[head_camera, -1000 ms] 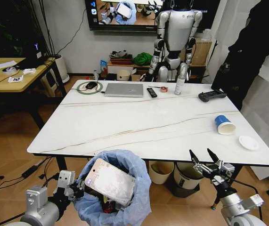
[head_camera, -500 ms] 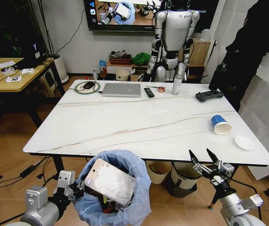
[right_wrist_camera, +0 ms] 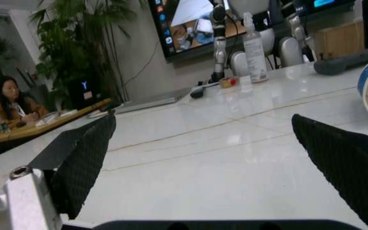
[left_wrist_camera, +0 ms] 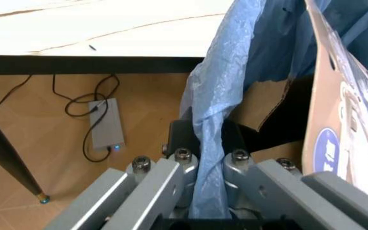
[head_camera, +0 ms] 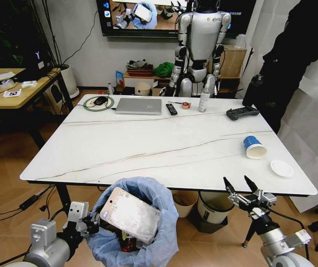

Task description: Pick up the trash bin and place the trash from the table into it.

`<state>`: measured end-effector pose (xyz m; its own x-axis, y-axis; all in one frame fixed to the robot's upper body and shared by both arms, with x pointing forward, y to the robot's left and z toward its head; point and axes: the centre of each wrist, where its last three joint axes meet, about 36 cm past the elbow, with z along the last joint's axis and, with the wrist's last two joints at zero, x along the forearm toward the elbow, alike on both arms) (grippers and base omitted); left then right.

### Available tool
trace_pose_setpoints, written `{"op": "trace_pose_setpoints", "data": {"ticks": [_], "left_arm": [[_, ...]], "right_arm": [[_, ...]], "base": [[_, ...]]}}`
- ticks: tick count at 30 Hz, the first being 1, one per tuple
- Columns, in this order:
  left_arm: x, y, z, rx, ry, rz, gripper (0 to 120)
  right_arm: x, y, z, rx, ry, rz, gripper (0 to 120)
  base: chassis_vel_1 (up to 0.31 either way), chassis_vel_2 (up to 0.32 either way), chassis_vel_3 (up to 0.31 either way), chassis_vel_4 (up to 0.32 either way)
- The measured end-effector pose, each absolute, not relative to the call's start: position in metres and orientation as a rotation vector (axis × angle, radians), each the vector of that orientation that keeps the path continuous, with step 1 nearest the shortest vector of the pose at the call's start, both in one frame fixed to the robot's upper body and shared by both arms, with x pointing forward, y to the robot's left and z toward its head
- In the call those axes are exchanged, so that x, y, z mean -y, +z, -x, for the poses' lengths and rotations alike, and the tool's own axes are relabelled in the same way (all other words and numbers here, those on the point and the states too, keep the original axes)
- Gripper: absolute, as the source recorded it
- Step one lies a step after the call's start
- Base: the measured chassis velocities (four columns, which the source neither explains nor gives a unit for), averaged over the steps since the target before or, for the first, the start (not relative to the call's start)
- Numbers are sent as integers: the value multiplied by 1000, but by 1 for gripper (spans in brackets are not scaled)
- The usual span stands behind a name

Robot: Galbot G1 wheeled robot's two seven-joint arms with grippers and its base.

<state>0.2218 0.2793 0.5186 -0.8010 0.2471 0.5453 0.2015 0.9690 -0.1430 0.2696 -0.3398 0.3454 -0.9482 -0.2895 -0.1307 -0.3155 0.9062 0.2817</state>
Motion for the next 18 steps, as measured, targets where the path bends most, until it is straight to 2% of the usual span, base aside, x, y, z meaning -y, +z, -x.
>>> {"op": "trace_pose_setpoints", "data": {"ticks": [18], "left_arm": [[-279, 519, -222, 2527, 107, 315, 0]], "right_arm": [[340, 345, -270, -2978, 468, 482, 100]], "base": [[-52, -53, 60, 57]]}}
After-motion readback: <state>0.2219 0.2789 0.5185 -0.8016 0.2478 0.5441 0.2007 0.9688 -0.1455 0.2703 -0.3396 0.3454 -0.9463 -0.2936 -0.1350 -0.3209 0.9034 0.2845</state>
